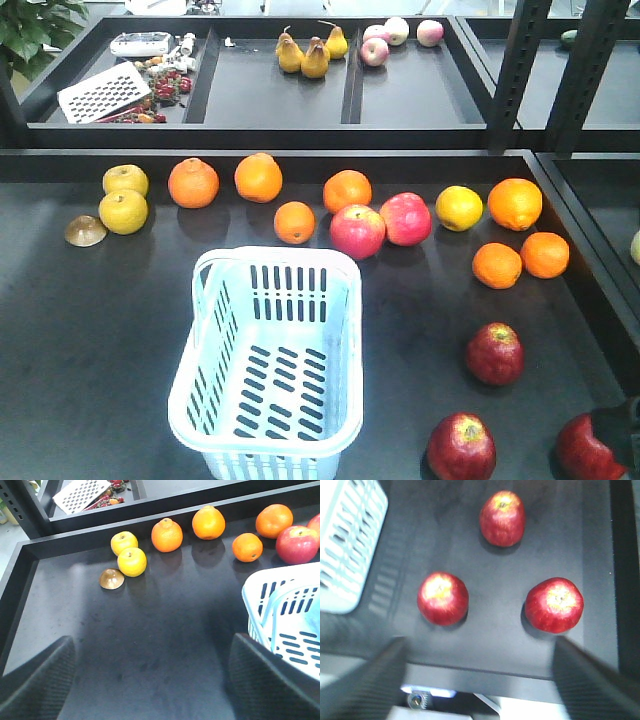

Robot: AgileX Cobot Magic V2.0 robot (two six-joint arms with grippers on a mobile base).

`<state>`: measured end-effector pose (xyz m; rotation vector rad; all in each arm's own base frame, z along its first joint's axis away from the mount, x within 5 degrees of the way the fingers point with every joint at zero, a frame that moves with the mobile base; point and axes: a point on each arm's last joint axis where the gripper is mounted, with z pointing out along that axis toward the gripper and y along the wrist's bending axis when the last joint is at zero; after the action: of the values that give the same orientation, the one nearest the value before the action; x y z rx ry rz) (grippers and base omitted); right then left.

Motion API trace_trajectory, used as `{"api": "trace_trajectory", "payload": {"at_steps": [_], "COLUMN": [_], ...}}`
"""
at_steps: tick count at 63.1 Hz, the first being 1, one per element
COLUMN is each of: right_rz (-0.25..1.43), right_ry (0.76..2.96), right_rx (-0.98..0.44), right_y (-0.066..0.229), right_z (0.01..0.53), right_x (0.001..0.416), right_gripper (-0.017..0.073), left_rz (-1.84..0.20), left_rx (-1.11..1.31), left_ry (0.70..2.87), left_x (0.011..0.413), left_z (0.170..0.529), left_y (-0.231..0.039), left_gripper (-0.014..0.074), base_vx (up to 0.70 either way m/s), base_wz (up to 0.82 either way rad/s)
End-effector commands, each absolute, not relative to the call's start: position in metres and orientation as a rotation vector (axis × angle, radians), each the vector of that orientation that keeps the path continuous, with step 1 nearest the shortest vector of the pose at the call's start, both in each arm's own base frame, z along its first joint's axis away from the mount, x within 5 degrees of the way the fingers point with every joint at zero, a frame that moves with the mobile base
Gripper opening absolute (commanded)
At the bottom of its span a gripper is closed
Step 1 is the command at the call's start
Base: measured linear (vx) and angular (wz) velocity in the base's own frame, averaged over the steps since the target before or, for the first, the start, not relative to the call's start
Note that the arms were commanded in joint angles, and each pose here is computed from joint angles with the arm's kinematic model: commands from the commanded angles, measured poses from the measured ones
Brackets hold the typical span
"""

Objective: Pick three apples into basket with both arms
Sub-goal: 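Reach the right gripper down and grasp the nearest red apple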

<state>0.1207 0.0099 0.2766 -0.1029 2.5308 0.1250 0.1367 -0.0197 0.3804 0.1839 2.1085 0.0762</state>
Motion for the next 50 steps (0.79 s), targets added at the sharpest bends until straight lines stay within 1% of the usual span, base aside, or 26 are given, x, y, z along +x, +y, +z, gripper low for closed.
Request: {"api": "trace_trajectory", "payload": {"at_steps": [1, 4, 15, 26, 30, 33, 40, 50], "right_rz": [0.136, 0.165, 0.279, 0.342, 0.337, 0.329, 0.324, 0.214], "right_ry": [2.492, 2.511, 2.586, 2.657, 2.687, 2.709, 2.74, 2.733], "right_rx": [-0.147, -0.168, -0.231, -0.216, -0.244, -0.293, -0.392, -0.471], "right_y": [0.011, 0.014, 0.021, 0.024, 0.028, 0.034, 0.054, 0.071], "right_z": [0.284, 0.281, 0.263, 0.239, 0.229, 0.221, 0.206, 0.197], "right_x": [0.13, 0.135, 0.16, 0.188, 0.196, 0.201, 0.212, 0.236], "right_gripper": [0.0694, 0.071, 0.0703, 0.0692, 0.0689, 0.0689, 0.0688, 0.0687], "left_rz": [0.058, 0.058, 0.058, 0.058, 0.058, 0.058, 0.058, 0.058], "left_rx": [0.178, 0.178, 0.178, 0.178, 0.178, 0.178, 0.178, 0.178], "left_ry": [2.032, 2.032, 2.032, 2.032, 2.032, 2.032, 2.032, 2.032], "left_x": [0.138, 0.138, 0.138, 0.138, 0.138, 0.138, 0.138, 0.138], "left_z": [0.392, 0.392, 0.392, 0.392, 0.392, 0.392, 0.392, 0.392], "left_y": [-0.021, -0.021, -0.021, -0.021, -0.021, -0.021, -0.021, -0.021], "left_gripper": [0.0585, 0.0585, 0.0585, 0.0585, 0.0585, 0.0585, 0.0585, 0.0585], "base_vx": [0.0, 0.0, 0.0, 0.0, 0.0, 0.0, 0.0, 0.0], "base_wz": [0.0, 0.0, 0.0, 0.0, 0.0, 0.0, 0.0, 0.0]}}
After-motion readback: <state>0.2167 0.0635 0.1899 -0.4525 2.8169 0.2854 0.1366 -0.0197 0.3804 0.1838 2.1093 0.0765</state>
